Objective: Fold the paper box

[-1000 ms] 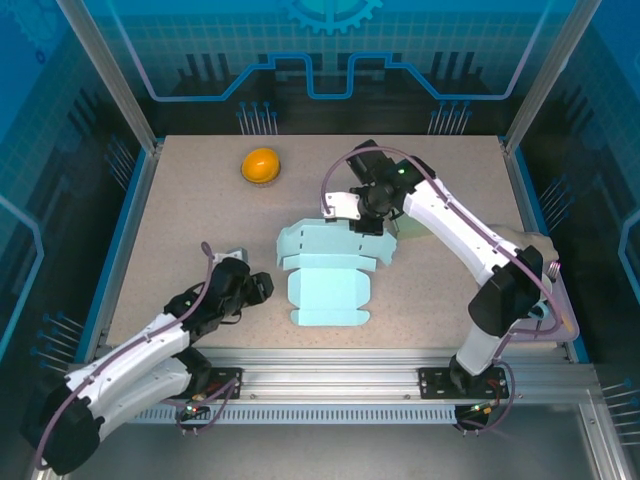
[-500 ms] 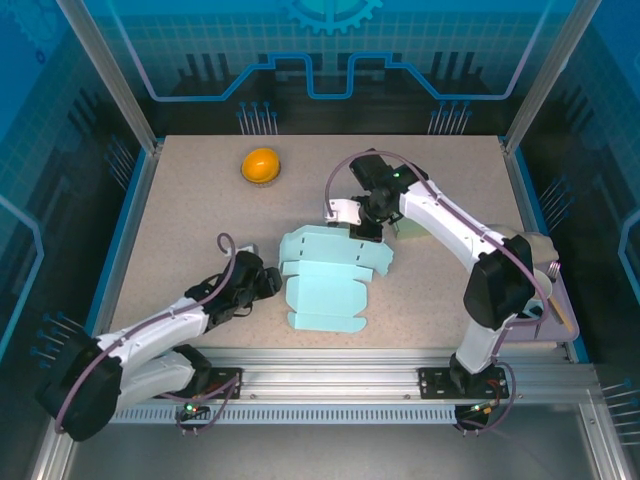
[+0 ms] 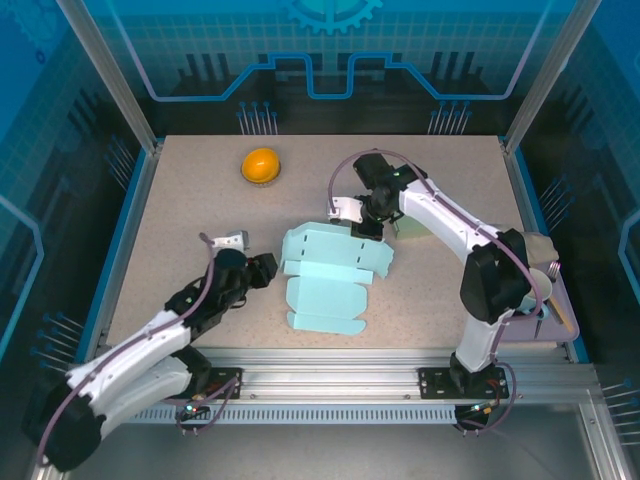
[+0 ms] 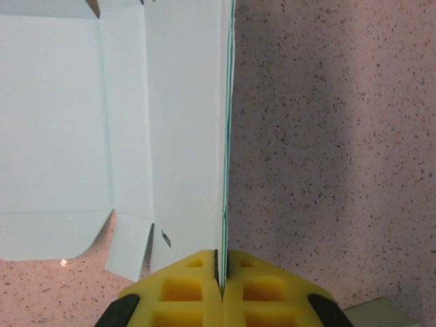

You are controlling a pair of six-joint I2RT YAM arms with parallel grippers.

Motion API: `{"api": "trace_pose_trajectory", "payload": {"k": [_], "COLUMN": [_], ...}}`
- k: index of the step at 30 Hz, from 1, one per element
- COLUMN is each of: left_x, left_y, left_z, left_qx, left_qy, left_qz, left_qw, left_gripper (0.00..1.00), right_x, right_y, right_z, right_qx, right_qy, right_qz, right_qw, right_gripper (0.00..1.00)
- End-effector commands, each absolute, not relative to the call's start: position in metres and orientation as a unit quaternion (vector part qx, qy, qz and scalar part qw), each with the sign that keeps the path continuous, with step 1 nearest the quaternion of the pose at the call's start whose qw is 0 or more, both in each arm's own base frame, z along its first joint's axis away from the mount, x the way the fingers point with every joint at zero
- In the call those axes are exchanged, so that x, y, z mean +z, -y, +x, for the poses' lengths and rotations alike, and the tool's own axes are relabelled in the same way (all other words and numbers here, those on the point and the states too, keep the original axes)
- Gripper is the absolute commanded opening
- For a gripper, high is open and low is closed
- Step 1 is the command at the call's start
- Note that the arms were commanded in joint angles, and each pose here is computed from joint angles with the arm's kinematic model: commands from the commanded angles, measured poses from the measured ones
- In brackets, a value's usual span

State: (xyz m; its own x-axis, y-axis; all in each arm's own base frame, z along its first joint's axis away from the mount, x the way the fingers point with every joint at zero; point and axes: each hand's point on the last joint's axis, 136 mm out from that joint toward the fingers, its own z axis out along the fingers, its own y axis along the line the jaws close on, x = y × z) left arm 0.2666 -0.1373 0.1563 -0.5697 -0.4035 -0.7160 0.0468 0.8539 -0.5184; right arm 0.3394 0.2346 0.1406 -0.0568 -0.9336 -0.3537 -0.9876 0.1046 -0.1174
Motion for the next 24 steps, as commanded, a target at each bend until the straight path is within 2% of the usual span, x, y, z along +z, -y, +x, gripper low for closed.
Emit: {"api": "trace_pose_trajectory", "payload": {"k": [1,4,7,16,24], "left_x": [0.192,0.201,0.193,0.144,0.117], "left_y": [0.164,0.184,0.197,0.194,0.161], "left_z": [0.256,0.249,0.252,0.289,0.314], "left_qx": [-0.330,-0.386,-0.396,-0.302,-0.233], "left_qy": [-0.801,-0.784,-0.796,-0.856,-0.883], "left_qz": [-0.030,-0.004,0.003,-0.011,-0.069], "left_qw": [0.498,0.486,0.457,0.420,0.401], "left_gripper": [0.45,0.45,0.45,0.42,0.43], "right_x": [0.138,0.135,0.134,0.135,0.137], "right_y": [-0.236,-0.239,-0.239,-0.236,-0.235], "right_z": [0.351,0.349,0.348,0.340,0.338], "right_qx": [0.078,0.087,0.087,0.090,0.087], "right_qy": [-0.738,-0.738,-0.737,-0.734,-0.731], "right_qz": [-0.647,-0.647,-0.648,-0.651,-0.655], "right_qw": [0.173,0.170,0.169,0.169,0.173], "right_gripper": [0.00,0.00,0.00,0.00,0.00]}}
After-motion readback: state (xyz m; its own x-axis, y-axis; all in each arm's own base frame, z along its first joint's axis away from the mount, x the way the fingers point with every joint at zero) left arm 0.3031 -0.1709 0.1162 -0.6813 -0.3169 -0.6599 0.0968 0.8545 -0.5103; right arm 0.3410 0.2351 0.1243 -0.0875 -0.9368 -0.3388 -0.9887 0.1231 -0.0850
